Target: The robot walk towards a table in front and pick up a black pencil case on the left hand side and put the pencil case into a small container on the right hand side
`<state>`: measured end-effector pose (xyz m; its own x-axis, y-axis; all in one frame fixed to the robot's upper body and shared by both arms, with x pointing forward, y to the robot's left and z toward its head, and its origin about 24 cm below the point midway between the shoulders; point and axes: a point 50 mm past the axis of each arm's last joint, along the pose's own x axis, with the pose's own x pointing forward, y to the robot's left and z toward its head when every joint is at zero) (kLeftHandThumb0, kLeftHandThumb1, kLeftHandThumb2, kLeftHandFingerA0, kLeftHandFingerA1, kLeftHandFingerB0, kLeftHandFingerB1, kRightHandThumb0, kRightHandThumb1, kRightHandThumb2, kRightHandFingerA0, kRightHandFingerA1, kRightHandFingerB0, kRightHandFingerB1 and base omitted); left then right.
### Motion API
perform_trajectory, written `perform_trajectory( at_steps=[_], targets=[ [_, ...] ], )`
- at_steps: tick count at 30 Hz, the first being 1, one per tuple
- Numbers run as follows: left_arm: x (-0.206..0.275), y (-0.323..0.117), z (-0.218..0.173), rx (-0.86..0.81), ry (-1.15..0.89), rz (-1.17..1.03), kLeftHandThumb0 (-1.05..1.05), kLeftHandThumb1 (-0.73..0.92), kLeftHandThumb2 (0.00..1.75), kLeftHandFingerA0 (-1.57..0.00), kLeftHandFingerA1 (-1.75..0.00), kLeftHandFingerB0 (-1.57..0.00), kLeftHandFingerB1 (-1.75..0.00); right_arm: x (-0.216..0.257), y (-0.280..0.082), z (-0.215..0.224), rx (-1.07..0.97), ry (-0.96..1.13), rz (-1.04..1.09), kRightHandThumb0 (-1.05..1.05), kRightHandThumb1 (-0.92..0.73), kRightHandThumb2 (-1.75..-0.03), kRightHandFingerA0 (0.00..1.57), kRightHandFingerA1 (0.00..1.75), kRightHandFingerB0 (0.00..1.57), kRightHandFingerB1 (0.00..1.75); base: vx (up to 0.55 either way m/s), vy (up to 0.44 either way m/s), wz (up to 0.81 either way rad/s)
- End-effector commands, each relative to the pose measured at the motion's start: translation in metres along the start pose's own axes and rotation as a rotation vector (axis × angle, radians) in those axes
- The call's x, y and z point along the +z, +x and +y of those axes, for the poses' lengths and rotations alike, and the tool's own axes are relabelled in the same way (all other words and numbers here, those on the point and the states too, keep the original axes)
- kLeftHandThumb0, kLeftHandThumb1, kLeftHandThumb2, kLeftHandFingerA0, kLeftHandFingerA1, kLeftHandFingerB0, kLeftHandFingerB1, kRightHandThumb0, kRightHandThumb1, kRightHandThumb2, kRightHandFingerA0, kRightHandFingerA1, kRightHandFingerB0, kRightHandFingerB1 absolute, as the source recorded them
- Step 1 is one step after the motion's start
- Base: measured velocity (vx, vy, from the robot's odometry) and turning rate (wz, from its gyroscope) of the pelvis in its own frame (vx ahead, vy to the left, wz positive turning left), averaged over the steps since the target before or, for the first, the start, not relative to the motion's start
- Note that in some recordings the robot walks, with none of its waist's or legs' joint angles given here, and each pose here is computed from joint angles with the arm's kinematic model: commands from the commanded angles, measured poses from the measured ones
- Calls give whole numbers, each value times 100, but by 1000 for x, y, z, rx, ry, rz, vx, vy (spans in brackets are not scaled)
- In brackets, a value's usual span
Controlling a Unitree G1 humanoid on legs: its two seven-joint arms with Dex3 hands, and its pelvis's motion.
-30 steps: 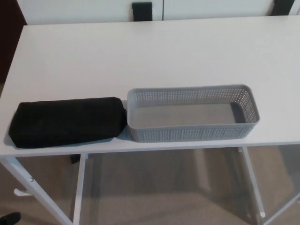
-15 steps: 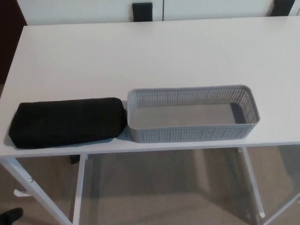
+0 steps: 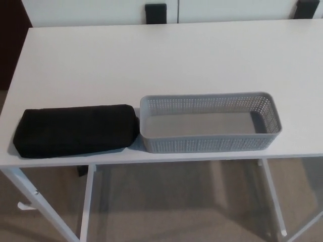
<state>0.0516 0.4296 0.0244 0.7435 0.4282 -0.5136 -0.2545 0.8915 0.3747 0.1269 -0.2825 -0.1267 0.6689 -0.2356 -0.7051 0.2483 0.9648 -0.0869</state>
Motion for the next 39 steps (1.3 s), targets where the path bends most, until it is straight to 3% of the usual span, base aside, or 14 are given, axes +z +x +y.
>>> perform_trajectory(
  at_steps=[1, 2, 7, 10, 11, 14, 19, 20, 22, 26, 28, 29, 33, 39],
  targets=[
    [98, -30, 28, 365, 397, -459, -43, 30, 64, 0, -8, 0, -13, 13, 4, -8, -21, -21, -27, -39, -44, -71, 51, 58, 36, 48, 0, 0, 0],
    [109, -34, 24, 380, 426, -518, -45, 31, 66, 0, -9, 0, -14, 13, 4, -8, -18, -21, -30, -31, -54, -56, 59, 51, 40, 38, 0, 0, 0],
    [206, -57, -30, 209, 570, -925, -42, 31, 68, 0, -13, 0, -19, 18, 6, -5, -14, -20, -42, -31, -54, -57, 62, 50, 40, 38, 0, 0, 0],
    [239, -54, -62, 79, 629, -991, -45, 30, 65, 0, -8, -2, -16, 16, 5, -7, -23, -26, -39, -39, -44, -70, 56, 57, 36, 47, 0, 0, 0],
    [247, -52, -70, 52, 652, -1006, -43, 29, 65, 0, -10, -1, -16, 19, 6, -8, -27, -33, -44, -32, -54, -57, 62, 48, 42, 39, 0, 0, 0],
    [277, -46, -95, -31, 756, -1053, -47, 33, 67, 0, -6, -5, -13, 24, 8, -6, -21, -28, -58, -31, -53, -56, 62, 49, 41, 38, 0, 0, 0],
    [307, -35, -127, -103, 927, -1041, -52, 36, 71, 0, -2, -3, -12, 24, 8, -5, -18, -37, -57, -31, -53, -56, 59, 46, 41, 37, 0, 0, 0],
    [315, -30, -135, -143, 954, -1012, -55, 37, 71, 0, 0, 0, -6, 27, 9, -5, -20, -43, -62, -38, -44, -70, 53, 54, 37, 46, 0, 0, 0],
    [328, -23, -147, -204, 1010, -966, -56, 37, 72, 0, 0, 0, -4, 31, 11, -2, -12, -27, -73, -31, -52, -56, 60, 47, 41, 38, 0, 0, 0],
    [341, -9, -172, -301, 1151, -831, -59, 38, 73, 0, 0, 0, -4, 28, 11, 1, -15, -79, -67, -40, -43, -72, 61, 57, 34, 46, 0, 0, 0],
    [343, -5, -181, -309, 1214, -794, -58, 37, 73, 0, 0, 0, -5, 28, 10, 1, -13, -83, -69, -33, -53, -56, 65, 48, 41, 37, 0, 0, 0],
    [345, -3, -187, -298, 1261, -782, -55, 37, 72, 0, 0, 0, -5, 31, 12, 3, -7, -72, -77, -39, -43, -70, 58, 57, 37, 47, 0, 0, 0],
    [340, 9, -216, -325, 1354, -728, -55, 37, 73, 0, 0, 0, -4, 31, 12, 4, -11, -39, -74, -40, -42, -70, 57, 56, 37, 47, 0, 0, 0],
    [324, 29, -244, -375, 1421, -612, -59, 38, 74, 0, 0, 0, 0, 27, 11, 3, -15, -59, -67, -31, -53, -57, 60, 47, 41, 38, 0, 0, 0]
  ],
)
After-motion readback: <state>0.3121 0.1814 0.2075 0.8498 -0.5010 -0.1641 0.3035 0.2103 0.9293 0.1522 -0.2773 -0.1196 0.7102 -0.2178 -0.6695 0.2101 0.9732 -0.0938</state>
